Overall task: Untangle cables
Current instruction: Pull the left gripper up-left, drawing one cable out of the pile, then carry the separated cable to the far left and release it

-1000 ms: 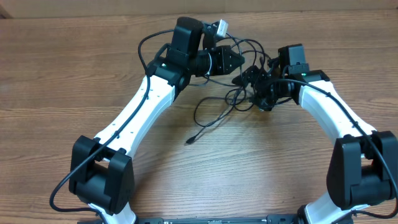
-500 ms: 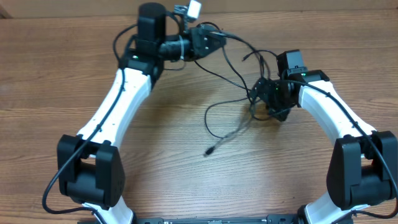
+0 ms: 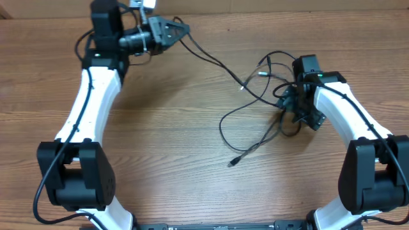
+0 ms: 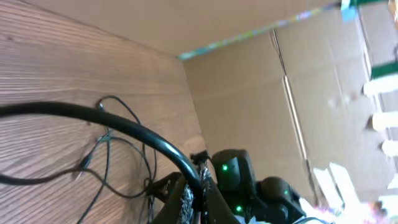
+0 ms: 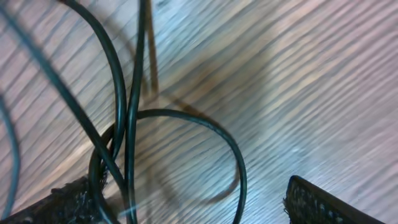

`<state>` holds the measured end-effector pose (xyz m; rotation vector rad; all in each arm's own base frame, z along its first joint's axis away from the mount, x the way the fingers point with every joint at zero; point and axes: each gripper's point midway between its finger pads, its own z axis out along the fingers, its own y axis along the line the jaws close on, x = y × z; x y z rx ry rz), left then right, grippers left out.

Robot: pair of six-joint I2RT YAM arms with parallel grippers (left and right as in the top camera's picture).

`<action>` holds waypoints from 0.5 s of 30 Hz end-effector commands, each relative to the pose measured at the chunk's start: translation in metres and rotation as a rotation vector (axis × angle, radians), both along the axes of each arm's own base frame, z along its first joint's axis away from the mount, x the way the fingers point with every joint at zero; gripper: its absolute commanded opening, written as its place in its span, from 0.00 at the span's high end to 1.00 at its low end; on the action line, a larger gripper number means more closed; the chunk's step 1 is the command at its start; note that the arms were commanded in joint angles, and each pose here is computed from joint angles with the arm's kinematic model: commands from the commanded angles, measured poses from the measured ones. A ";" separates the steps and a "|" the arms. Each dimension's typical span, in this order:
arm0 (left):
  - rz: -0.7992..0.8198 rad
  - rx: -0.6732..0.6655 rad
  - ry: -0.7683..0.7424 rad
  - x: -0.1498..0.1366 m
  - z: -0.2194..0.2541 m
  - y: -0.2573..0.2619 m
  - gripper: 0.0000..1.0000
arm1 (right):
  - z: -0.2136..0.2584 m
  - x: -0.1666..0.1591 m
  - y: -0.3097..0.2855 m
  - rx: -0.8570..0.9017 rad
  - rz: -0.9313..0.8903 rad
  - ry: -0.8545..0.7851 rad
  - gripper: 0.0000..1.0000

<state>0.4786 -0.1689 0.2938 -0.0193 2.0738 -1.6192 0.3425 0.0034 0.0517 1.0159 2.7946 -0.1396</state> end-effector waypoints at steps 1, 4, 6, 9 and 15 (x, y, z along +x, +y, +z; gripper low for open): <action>0.030 -0.053 -0.002 -0.002 0.027 0.027 0.96 | 0.019 0.007 -0.033 -0.092 -0.063 -0.048 0.07; 0.009 -0.080 -0.048 -0.004 0.040 0.039 0.96 | 0.019 0.002 -0.049 -0.114 -0.096 -0.035 0.07; -0.014 -0.094 -0.103 -0.006 0.052 0.045 0.96 | 0.020 -0.002 -0.061 -0.139 -0.123 -0.022 0.05; -0.048 -0.096 -0.204 -0.010 0.068 0.049 0.96 | 0.020 -0.005 -0.073 -0.143 -0.156 -0.014 0.05; -0.062 -0.076 -0.361 -0.014 0.091 0.050 0.96 | 0.020 -0.008 -0.087 -0.142 -0.199 -0.013 0.00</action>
